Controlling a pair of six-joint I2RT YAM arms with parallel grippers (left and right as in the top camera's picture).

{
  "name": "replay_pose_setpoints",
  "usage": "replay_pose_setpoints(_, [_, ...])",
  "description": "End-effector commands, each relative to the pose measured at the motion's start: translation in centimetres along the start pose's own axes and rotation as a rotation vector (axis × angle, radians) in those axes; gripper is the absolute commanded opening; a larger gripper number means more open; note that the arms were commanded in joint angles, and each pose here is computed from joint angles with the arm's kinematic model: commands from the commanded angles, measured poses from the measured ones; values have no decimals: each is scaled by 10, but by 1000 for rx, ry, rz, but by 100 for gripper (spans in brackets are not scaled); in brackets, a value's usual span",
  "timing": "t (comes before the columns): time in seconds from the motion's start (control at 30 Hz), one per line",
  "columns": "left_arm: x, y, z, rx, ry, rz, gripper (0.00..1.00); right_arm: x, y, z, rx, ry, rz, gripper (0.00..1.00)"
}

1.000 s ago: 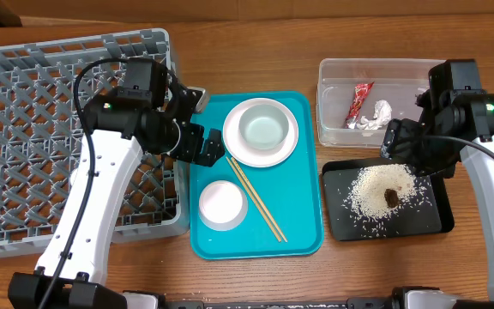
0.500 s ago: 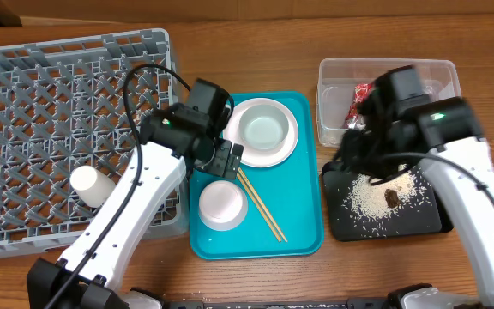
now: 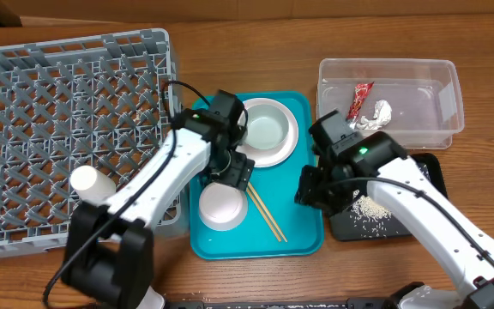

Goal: Sort waste into correct bins and load items into the dishwasher

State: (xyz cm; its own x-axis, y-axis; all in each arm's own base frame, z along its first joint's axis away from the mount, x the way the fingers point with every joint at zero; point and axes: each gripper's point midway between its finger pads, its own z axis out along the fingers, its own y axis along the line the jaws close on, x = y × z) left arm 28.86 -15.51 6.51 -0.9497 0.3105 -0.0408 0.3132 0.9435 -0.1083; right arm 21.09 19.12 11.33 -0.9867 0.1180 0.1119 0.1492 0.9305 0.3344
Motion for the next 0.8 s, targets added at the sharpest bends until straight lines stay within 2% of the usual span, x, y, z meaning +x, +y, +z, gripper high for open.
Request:
replay_pose_setpoints(0.0, [12,-17,20,98,98,10,82,8,2,8,2,19,10,40])
replay_pose_setpoints(0.07, [18,-26,23,152,133,14,91,8,1,8,3,18,10,40])
replay_pose_setpoints(0.1, [24,-24,23,142,156,14,100,7,1,8,3,17,11,40])
replay_pose_setpoints(0.3, [36,-2,21,11,202,-14,100,7,1,8,3,17,11,41])
replay_pose_setpoints(0.53, [70,-6,10,29,349,-52,100,7,1,8,3,17,11,41])
replay_pose_setpoints(0.77, [67,-21,19,2,319,5,100,8,1,8,3,17,11,42])
